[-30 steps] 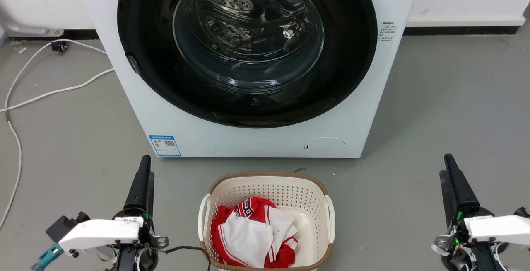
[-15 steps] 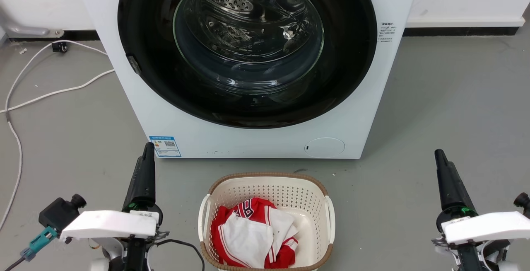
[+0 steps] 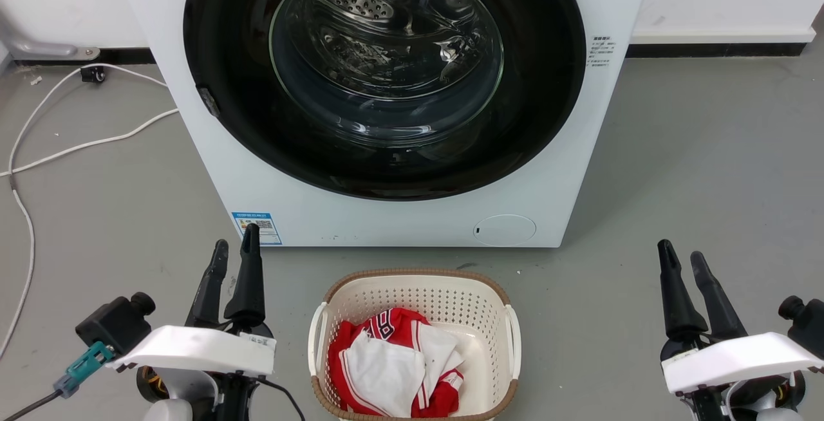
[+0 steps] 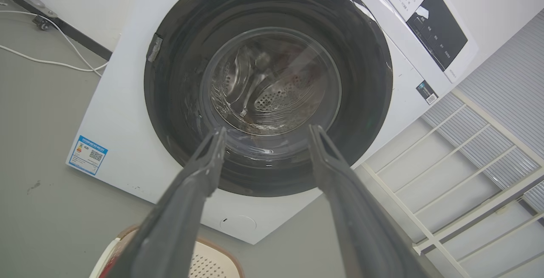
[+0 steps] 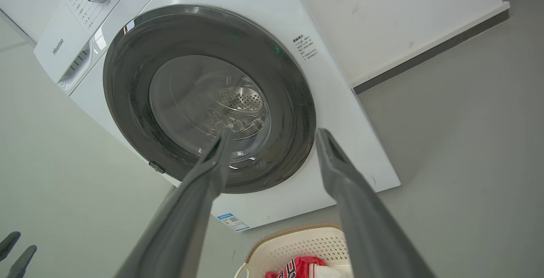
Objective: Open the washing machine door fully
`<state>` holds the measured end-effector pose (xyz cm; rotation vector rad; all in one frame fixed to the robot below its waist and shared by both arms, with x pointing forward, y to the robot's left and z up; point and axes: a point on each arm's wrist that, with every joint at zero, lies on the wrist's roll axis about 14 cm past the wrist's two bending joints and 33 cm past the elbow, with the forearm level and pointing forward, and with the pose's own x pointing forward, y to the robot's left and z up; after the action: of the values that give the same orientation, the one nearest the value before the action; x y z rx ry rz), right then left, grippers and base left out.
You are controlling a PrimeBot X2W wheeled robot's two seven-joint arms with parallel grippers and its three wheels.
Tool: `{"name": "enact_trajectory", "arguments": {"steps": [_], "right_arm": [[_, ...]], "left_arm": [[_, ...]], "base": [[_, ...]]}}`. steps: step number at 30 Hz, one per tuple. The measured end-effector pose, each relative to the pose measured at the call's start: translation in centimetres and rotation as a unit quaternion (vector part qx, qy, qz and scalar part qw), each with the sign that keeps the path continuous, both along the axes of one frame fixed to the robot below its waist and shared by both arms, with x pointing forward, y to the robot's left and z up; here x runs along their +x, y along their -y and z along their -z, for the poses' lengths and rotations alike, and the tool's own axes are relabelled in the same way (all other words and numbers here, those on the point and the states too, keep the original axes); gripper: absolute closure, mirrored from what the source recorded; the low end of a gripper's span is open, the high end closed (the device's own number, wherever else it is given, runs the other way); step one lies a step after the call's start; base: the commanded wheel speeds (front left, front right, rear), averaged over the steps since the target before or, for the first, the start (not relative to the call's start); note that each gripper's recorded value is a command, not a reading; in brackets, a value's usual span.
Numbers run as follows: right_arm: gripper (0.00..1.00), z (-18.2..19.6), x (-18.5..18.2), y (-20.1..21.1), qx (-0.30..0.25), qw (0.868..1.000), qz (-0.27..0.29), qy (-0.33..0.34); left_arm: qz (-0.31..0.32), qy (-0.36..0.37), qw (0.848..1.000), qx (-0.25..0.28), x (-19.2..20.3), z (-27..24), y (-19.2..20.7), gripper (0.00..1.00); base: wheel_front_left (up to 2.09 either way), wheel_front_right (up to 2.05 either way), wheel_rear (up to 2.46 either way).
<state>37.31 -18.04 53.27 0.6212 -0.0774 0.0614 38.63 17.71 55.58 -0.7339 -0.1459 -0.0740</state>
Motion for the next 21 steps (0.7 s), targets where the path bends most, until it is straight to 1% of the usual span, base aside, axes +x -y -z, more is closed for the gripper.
{"name": "enact_trajectory", "arguments": {"steps": [11,21], "right_arm": [[0.0,-0.1,-0.1,-0.6,-0.091,0.996,-0.008,0.003],[0.0,-0.1,-0.3,-1.0,-0.155,0.988,-0.013,0.003]], "left_arm": [[-0.005,-0.002,0.995,0.097,-0.3,0.3,0.6,0.0],[-0.007,0.006,0.987,0.159,-0.4,0.2,1.2,0.0]], "base": [[0.0,0.0,0.0],[0.0,0.0,0.0]]}}
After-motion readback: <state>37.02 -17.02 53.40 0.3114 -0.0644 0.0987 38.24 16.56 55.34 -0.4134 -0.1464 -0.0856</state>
